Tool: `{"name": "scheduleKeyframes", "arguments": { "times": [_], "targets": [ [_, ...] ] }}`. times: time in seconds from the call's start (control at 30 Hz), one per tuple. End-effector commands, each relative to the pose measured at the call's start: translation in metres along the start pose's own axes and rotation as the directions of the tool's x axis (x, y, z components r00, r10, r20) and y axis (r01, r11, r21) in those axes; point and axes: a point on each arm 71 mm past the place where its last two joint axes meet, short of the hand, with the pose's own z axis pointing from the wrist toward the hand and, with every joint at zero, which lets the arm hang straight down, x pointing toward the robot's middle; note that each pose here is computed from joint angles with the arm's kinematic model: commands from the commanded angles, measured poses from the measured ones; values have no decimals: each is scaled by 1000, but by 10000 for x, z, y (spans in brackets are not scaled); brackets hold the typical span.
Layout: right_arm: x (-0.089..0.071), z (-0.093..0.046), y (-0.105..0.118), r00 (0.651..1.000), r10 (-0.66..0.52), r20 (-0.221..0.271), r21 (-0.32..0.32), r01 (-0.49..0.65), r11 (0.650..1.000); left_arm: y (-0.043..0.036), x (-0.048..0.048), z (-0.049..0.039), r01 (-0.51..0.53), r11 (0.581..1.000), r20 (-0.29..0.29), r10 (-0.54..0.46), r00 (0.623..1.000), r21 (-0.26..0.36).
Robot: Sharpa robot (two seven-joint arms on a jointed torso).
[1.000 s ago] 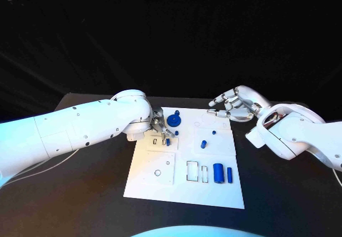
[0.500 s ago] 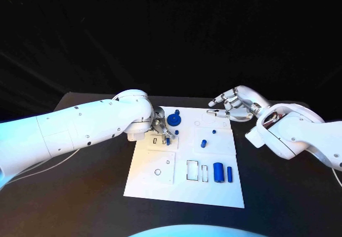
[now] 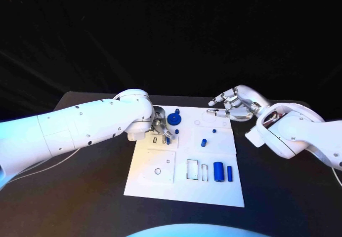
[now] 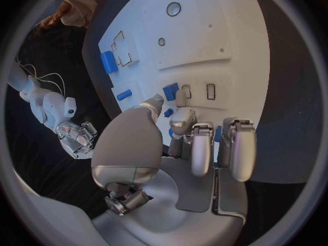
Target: Assemble the parts on the task board
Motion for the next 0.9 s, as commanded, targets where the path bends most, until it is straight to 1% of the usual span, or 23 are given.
{"name": "scheduleKeyframes", "arguments": {
  "times": [0.03,0.73,0.9],
  "targets": [
    [19,1,4,1000,-10,-16,-5,10,1000,13,24,4,-13,999,-28,12,1000,-40],
    [31,1,1,1000,-10,-21,-5,10,1000,20,41,28,-12,999,-44,10,999,-43],
    [34,2,-2,1000,-9,-22,-4,9,1000,22,40,29,6,999,-42,-8,999,-40]
  ]
}}
